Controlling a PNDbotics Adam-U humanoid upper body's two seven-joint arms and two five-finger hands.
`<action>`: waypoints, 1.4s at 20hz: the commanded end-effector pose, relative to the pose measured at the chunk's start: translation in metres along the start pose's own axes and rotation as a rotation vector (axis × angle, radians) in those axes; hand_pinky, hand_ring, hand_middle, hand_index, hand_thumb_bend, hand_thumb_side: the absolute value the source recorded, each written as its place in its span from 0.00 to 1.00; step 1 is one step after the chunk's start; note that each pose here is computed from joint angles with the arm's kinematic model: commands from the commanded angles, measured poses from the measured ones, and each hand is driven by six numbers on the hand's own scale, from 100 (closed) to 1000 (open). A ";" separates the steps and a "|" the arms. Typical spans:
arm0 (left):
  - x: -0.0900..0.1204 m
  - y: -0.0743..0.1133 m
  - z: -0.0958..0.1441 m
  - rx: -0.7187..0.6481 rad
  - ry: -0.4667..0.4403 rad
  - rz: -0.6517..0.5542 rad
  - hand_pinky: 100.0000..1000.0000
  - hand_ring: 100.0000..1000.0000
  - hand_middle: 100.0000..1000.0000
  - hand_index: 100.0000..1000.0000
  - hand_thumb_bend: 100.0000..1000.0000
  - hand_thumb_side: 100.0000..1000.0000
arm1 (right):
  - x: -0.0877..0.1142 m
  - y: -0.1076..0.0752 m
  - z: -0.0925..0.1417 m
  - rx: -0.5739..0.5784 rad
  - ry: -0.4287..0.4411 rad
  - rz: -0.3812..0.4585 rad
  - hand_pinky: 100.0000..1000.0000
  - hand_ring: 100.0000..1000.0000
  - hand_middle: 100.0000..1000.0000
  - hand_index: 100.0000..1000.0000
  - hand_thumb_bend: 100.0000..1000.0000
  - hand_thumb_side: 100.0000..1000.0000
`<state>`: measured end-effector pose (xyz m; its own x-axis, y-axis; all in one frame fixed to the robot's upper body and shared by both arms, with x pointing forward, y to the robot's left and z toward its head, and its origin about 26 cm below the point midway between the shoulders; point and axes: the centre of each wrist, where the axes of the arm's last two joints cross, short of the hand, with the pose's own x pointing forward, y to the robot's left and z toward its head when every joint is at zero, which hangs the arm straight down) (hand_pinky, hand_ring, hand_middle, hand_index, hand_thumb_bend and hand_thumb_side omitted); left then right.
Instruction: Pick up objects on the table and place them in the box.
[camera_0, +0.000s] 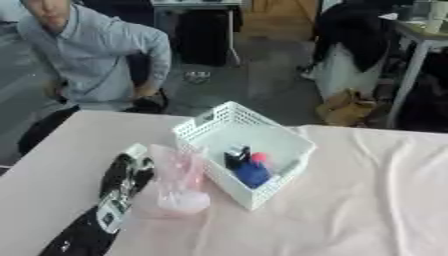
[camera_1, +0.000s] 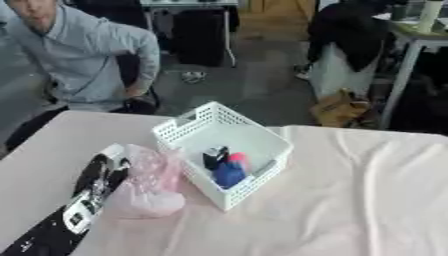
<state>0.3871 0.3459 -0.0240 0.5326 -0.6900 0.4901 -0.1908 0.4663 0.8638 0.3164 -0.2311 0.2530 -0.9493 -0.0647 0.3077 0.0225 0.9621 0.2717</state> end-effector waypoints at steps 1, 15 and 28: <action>0.008 0.012 -0.007 0.053 0.001 0.025 0.96 1.00 0.91 0.92 0.01 0.80 | 0.005 0.003 -0.005 0.011 -0.023 -0.014 0.78 0.82 0.71 0.67 0.00 0.95; 0.004 0.001 -0.004 0.072 0.070 0.065 0.91 0.93 0.81 0.66 0.00 0.76 | 0.005 0.003 -0.005 0.011 -0.023 -0.016 0.78 0.83 0.71 0.67 0.00 0.95; -0.001 -0.009 -0.002 0.139 0.074 0.127 0.82 0.81 0.70 0.50 0.00 0.66 | 0.004 0.002 -0.004 0.012 -0.019 -0.016 0.78 0.83 0.71 0.67 0.00 0.94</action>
<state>0.3884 0.3392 -0.0352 0.5551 -0.5965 0.5797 -0.3454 0.4687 0.8130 0.3164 -0.2311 0.2529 -0.9487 -0.0657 0.3091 0.0207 0.9631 0.2684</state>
